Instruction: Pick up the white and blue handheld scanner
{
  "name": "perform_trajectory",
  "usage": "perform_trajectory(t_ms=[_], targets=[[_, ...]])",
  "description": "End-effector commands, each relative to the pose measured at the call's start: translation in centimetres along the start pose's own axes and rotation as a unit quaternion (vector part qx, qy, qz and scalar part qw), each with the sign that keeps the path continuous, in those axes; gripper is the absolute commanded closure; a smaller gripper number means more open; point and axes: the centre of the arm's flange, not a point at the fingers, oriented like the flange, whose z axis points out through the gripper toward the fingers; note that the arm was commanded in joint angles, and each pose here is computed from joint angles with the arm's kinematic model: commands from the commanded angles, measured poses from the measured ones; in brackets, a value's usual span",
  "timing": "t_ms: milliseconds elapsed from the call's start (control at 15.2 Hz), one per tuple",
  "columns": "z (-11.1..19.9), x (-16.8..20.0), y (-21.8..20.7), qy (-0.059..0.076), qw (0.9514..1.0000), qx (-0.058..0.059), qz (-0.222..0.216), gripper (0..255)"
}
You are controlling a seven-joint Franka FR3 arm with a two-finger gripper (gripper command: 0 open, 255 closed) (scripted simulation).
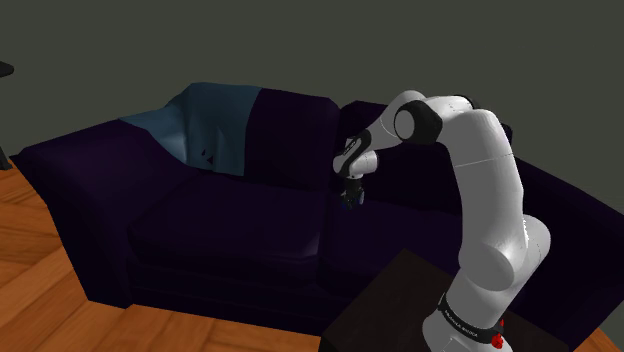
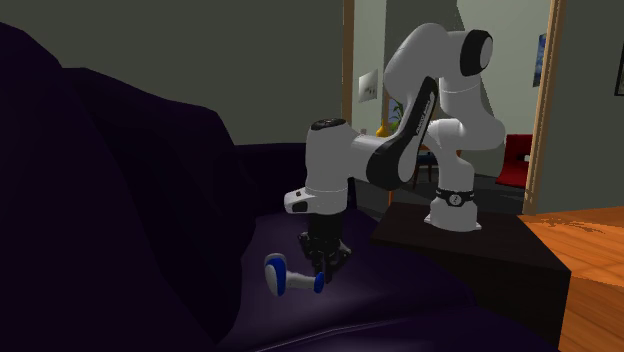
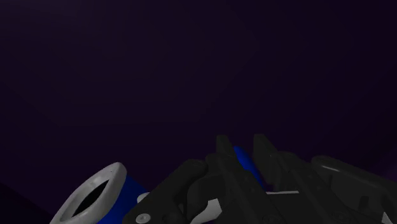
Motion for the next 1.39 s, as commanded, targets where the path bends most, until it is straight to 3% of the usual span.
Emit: perform_trajectory(t_ms=[0, 198, 1320], targets=[[0.0, 0.0, 0.0, 0.0, 1.0, 0.0, 0.0, 255], [0.0, 0.0, 0.1, 0.0, 1.0, 0.0, 0.0, 255], [-7.9, -0.6, 0.7, 0.0, 1.0, 0.0, 0.0, 255]])
